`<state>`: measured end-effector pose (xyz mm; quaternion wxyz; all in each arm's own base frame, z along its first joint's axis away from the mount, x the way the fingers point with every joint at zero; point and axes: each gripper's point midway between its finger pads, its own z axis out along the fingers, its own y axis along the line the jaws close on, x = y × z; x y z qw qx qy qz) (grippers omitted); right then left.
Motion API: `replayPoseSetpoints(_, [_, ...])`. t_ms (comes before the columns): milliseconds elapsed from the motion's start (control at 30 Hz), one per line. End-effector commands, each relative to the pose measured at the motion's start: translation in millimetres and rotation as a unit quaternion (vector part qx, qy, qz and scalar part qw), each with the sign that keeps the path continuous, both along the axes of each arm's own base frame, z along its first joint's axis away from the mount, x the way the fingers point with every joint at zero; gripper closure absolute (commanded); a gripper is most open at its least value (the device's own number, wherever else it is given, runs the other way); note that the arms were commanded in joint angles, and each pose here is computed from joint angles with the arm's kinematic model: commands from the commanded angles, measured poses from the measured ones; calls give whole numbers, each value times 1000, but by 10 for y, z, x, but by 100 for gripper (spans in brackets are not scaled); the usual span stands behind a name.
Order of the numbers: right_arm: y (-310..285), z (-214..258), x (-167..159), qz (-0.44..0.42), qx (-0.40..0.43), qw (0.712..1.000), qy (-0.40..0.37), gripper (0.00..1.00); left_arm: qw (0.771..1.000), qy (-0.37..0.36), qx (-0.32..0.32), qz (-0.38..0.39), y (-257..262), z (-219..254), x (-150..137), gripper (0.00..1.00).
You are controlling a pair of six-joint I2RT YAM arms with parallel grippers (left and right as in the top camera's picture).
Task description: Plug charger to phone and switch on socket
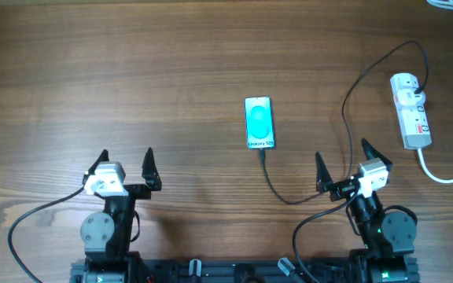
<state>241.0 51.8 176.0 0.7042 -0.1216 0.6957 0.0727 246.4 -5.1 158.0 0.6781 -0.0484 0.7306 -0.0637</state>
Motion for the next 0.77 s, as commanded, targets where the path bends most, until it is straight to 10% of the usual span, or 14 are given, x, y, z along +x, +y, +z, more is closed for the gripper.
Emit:
replayPoseSetpoints(0, [3, 2, -2, 2, -3, 1000, -2, 0, 1000, 0, 8, 4, 13, -11, -4, 0])
replayPoseSetpoints(733, [3, 2, -2, 2, -3, 1000, -2, 0, 1000, 0, 8, 4, 14, -11, -4, 0])
